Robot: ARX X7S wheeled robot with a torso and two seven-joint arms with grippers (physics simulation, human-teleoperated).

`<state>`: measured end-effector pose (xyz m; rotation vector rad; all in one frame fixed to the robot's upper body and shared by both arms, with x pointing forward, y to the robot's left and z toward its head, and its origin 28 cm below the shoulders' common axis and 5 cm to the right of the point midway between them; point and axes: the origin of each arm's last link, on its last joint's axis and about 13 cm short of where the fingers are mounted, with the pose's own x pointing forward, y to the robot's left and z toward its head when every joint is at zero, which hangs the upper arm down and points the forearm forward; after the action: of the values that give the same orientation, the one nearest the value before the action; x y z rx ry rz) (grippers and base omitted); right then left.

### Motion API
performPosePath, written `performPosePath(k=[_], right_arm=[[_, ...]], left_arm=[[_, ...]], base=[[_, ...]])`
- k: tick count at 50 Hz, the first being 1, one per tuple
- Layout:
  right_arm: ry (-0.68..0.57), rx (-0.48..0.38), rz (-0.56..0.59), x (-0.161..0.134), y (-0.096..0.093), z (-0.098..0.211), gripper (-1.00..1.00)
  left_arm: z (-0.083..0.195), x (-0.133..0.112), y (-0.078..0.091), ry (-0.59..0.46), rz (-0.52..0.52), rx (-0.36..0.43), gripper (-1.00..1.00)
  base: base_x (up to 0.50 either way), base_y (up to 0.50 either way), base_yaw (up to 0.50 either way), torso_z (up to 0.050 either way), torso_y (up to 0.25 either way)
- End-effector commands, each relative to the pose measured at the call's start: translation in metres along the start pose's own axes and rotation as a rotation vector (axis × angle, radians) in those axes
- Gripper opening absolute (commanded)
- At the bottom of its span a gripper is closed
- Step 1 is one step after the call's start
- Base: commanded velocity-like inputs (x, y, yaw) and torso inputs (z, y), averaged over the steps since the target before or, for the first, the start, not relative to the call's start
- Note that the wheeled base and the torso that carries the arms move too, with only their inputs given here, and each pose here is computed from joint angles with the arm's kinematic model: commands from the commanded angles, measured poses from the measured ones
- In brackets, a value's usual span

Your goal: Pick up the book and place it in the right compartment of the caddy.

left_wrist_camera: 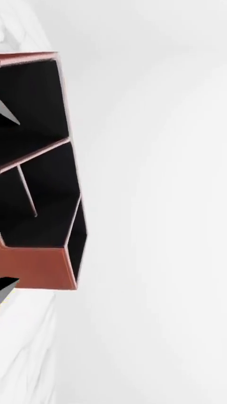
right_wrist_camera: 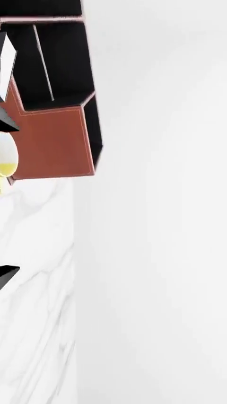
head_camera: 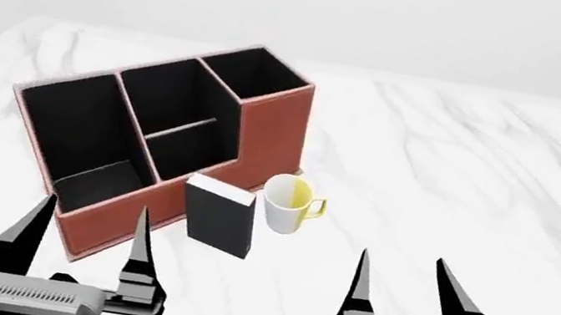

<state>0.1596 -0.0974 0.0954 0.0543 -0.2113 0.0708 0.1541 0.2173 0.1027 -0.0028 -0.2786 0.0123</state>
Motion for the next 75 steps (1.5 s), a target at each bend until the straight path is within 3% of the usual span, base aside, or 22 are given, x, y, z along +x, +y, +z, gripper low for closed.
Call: performPosePath(k=[1,28,35,37,75], right_arm=[[0.002,-0.002,0.002,-0.0004,0.0001,0.0000,1.00],[0.003,-0.007,0.001,-0.0004,-0.0003,-0.0005,1.00],[-0.008,0.054,-0.029,0.0002,-0.0026,0.0020,1.00],[-0.006,0.014,-0.042,0.0004,-0.0025,0.0009,1.00],[0.009,-0.009,-0.019,0.0003,-0.0008,-0.0012,1.00]], left_arm=[[0.0008,-0.0007,0.0000,-0.001,0.001,-0.001,1.00],[0.0008,-0.0015,-0.0008,0.000,-0.003,-0.002,1.00],[0.0012,-0.0017,-0.0009,0.000,-0.004,-0.003,1.00],[0.0010,-0.0016,-0.0010,0.001,-0.004,-0.002,1.00],[0.0023,-0.0023,-0.0017,0.002,-0.006,-0.004,1.00]], base=[[0.50,-0.05,0.00,0.000,0.000],[0.50,-0.04,0.00,0.000,0.001],[0.21,0.00,0.00,0.000,0.003],[0.00,0.00,0.00,0.000,0.000],[0.00,0.00,0.50,0.000,0.000]])
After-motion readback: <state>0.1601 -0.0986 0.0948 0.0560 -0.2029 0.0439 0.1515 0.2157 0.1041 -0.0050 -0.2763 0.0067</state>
